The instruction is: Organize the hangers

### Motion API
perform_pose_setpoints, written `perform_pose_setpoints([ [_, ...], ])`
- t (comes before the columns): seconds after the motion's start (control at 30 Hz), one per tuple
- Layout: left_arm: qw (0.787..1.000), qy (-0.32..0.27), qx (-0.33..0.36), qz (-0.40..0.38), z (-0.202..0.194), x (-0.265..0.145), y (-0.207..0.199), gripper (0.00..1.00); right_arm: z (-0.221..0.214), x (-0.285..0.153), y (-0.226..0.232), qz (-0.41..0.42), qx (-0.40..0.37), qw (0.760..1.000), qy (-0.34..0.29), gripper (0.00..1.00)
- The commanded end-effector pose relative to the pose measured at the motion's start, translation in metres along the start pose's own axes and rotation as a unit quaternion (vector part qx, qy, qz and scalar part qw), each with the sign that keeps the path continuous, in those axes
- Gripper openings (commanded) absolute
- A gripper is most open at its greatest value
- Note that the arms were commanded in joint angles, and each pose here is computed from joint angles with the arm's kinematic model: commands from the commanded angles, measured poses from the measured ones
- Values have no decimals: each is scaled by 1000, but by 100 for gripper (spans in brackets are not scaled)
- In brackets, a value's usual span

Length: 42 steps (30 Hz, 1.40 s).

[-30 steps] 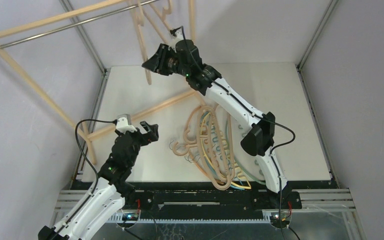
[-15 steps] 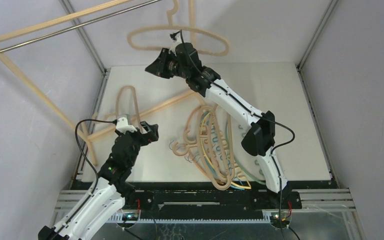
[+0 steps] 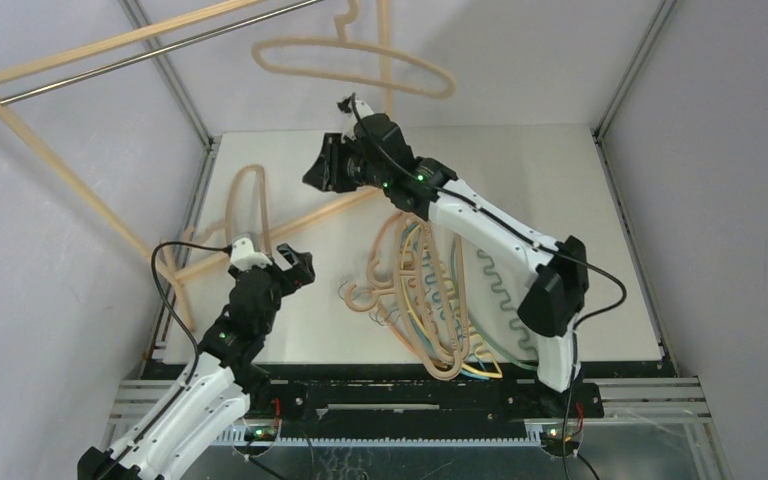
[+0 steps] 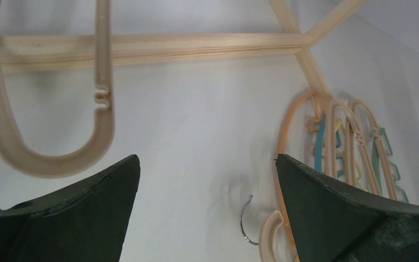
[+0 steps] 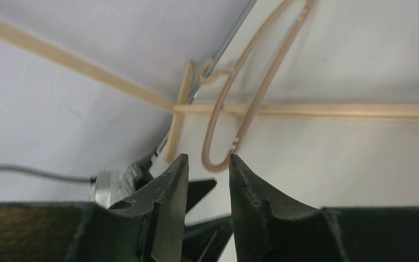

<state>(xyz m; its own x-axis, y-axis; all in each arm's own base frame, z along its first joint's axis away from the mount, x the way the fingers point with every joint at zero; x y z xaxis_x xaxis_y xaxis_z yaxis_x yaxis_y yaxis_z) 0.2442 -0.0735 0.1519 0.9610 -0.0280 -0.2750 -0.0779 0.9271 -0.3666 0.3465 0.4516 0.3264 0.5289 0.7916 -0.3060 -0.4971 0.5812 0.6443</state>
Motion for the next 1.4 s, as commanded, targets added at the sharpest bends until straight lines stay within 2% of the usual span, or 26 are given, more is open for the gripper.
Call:
perform_pose_setpoints([
  [0.0,997,-22,-64,44,15,-1,5,100,4,-49,27,22,-79,997,-17,41],
  [0.13,990,-54,-121,54,34,-5,5,99,-17,-72,10,12,-89,996,-3,42],
  [0.23,978,-106,-168,68,57,-13,10,91,-27,-84,-5,4,-91,996,2,42],
  [0.4,959,-171,-183,133,83,-26,40,87,-41,-94,-22,5,-87,996,18,42],
  [0.6,951,-116,-198,209,63,-3,86,83,-54,-93,-33,12,-83,996,42,42],
  [0.73,942,-102,-207,244,51,5,113,81,-61,-91,-40,12,-77,995,55,42],
  [0.9,939,-96,-215,250,47,12,131,82,-65,-91,-49,6,-67,996,62,42],
  [1.07,937,-65,-226,258,29,24,148,83,-67,-91,-58,5,-53,997,63,42],
  [1.2,941,-52,-250,224,22,42,147,82,-67,-93,-64,-1,-51,997,64,42],
  [1.37,941,-34,-253,222,16,55,150,82,-66,-94,-70,-6,-50,997,63,42],
])
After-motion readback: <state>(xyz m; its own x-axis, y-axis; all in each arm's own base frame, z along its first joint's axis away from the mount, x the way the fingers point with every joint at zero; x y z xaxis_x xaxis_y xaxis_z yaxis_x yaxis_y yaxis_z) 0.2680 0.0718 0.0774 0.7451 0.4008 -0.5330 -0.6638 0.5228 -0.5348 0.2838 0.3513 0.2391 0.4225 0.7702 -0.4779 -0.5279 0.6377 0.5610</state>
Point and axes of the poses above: each gripper's point midway between its finger pads, its own x axis out along the fingers, its own y axis along the line the jaws close on, z = x × y, the point moved 2 cm from there along -x, back along the fingers, and after that the axes turned 3 degrees about x, right-handed, at the moved point
